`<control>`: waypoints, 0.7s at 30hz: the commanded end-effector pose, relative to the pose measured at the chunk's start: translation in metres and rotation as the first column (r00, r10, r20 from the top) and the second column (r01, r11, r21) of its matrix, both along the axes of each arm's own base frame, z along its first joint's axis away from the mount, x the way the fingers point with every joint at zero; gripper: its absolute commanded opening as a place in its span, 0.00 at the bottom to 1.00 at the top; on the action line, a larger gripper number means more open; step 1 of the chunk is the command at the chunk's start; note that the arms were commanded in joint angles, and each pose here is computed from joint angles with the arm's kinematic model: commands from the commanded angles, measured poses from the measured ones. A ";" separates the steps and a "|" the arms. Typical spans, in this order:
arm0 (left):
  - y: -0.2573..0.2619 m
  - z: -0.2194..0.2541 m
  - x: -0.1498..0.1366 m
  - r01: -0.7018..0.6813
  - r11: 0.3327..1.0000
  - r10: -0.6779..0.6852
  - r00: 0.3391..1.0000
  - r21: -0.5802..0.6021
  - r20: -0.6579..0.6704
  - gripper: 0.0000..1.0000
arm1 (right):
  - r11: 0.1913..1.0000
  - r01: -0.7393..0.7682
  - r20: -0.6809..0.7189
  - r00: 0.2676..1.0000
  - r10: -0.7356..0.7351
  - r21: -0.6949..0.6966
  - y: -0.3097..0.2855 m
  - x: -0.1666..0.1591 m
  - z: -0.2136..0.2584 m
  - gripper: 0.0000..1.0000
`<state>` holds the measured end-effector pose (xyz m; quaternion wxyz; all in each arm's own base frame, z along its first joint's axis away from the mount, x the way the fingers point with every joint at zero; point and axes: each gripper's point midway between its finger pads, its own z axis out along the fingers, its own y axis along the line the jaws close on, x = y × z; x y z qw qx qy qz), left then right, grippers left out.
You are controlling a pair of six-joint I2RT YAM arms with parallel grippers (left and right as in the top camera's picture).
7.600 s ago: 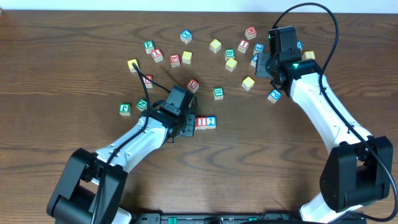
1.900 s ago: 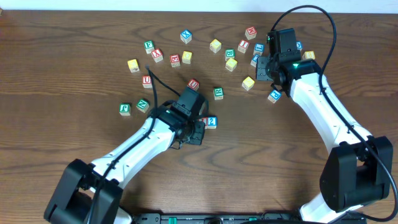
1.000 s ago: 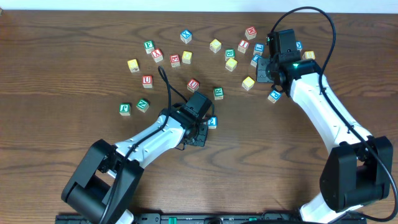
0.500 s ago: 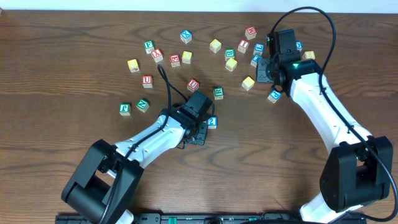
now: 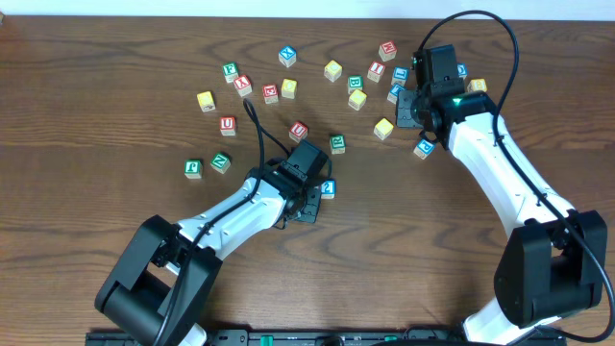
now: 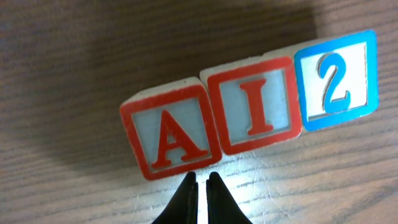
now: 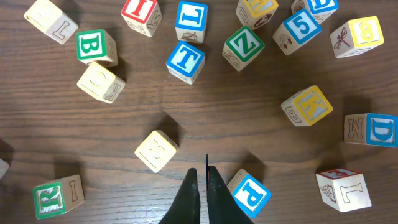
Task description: Spell out AI2
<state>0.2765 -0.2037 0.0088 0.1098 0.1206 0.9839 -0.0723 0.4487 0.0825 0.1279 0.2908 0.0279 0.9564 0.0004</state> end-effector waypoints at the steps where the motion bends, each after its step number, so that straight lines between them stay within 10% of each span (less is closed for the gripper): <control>1: 0.005 -0.004 0.000 0.004 1.000 -0.004 1.000 0.020 0.005 0.08 | 1.000 -0.004 0.036 0.999 0.004 0.009 0.002 0.004 0.015 0.01; 21: 0.004 -0.004 0.002 0.019 1.000 -0.019 1.000 0.019 0.015 0.08 | 1.000 -0.005 0.036 0.999 0.004 0.009 0.002 0.004 0.015 0.01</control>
